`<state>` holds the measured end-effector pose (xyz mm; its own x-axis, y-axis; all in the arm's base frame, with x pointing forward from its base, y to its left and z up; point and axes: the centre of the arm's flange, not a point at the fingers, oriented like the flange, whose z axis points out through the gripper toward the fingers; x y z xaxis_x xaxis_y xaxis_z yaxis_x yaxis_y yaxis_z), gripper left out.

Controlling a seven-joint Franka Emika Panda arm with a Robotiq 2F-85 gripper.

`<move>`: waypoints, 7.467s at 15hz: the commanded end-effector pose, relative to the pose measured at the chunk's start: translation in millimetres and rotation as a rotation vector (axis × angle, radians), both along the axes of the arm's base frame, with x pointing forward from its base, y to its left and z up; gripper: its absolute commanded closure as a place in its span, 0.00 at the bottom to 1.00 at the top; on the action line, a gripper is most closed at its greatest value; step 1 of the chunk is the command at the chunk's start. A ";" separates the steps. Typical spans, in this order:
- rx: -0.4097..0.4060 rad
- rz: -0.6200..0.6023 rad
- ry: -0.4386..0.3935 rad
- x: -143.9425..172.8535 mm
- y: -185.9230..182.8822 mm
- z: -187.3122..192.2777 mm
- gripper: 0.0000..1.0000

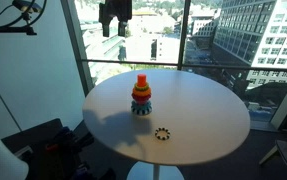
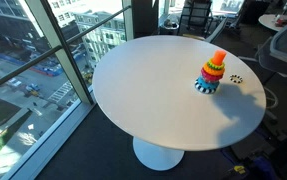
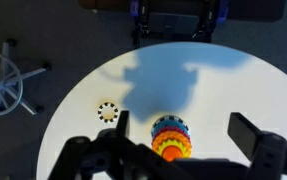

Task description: Pick up the green ring from the stack and put it on the table

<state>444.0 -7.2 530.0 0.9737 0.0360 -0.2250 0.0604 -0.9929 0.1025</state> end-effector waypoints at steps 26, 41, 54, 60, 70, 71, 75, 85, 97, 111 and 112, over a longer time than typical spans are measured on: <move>0.090 0.024 -0.178 73.4 1.6 -50.1 0.00; 0.106 0.005 -0.170 84.1 6.9 -93.1 0.00; 0.131 -0.046 -0.260 61.5 -3.1 -151.5 0.00; 0.138 -0.064 -0.261 59.9 -3.5 -171.0 0.00; 0.130 -0.071 -0.268 64.8 -3.5 -198.5 0.00; 0.131 -0.070 -0.270 66.0 -3.8 -200.8 0.00; 0.141 -0.065 -0.275 70.8 -4.3 -211.3 0.00; 0.155 -0.064 -0.296 74.7 0.3 -223.0 0.28; 0.157 -0.048 -0.374 64.8 13.8 -173.2 0.56; 0.311 0.115 -0.323 64.1 39.2 -137.3 0.56; 0.321 0.132 -0.294 63.7 41.0 -141.3 0.56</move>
<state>505.4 32.9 388.1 0.9802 0.1293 0.1498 0.1506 -0.9785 -0.1407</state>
